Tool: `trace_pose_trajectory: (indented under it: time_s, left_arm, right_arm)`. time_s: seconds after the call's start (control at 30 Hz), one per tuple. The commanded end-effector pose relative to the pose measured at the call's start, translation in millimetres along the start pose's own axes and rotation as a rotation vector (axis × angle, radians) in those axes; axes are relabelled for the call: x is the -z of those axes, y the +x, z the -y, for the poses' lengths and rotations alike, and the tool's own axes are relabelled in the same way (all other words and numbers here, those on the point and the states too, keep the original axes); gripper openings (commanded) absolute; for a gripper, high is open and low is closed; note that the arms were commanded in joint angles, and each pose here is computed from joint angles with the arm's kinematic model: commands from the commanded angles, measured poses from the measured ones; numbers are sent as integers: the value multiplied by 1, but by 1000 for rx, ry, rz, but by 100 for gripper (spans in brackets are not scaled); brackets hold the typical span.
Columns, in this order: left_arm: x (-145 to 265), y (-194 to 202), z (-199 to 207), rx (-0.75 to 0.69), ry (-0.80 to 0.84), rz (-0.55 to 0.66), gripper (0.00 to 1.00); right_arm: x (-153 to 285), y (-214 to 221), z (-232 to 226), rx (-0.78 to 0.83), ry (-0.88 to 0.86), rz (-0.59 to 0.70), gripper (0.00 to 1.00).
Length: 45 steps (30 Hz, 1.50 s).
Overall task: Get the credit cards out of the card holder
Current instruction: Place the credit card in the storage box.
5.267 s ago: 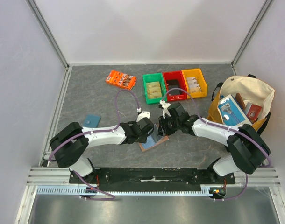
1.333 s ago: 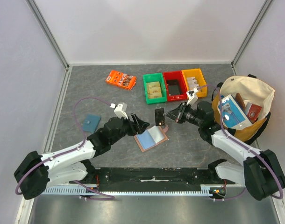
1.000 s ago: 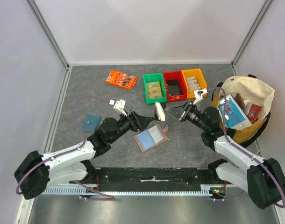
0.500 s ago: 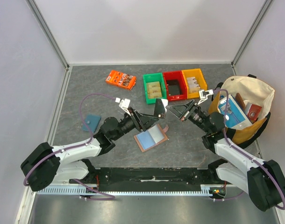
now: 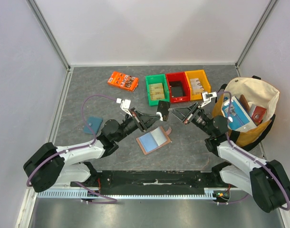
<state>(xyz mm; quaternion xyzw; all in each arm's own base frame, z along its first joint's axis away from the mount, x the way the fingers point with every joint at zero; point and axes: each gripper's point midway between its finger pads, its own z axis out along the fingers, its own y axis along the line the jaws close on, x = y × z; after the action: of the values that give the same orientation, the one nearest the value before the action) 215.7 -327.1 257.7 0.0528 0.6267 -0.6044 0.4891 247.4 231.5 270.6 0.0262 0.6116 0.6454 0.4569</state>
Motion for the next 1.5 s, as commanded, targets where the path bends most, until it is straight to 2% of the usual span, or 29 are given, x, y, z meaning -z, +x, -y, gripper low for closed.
trace_pose_trajectory:
  time_s: [0.0,0.2,0.33,0.5,0.67,0.83,0.93,1.17,1.27,1.4,1.47]
  left_arm:
    - [2,-16,9,-23,31,44,2]
    - [17,-17,-18,-143,-65,-76,2]
    - [33,-18,-27,-252,-90,-207,2]
    - [50,-9,-18,-357,-51,-423,2]
    - [63,-5,-3,-450,14,-557,2]
    - [65,-9,16,-479,96,-597,2]
    - [63,-5,26,-458,166,-622,2]
    - [64,-4,36,-452,228,-629,2]
    - [63,-5,35,-458,221,-624,2]
    - [59,-9,30,-472,176,-603,4]
    - [55,-18,18,-490,86,-573,16]
  right_arm:
    - [0,4,-6,38,-45,-14,15]
    - [-7,16,-6,153,-63,-166,49]
    - [-10,16,-7,296,-39,-258,57]
    - [-12,12,-11,522,-43,-380,65]
    - [-9,18,-24,572,-120,-466,66]
    - [-4,31,-35,557,-223,-526,61]
    - [-2,37,-38,549,-259,-554,54]
    - [0,46,-39,522,-298,-596,25]
    - [1,49,-41,514,-318,-614,2]
    - [2,50,-42,517,-331,-629,0]
    - [1,49,-38,519,-304,-631,0]
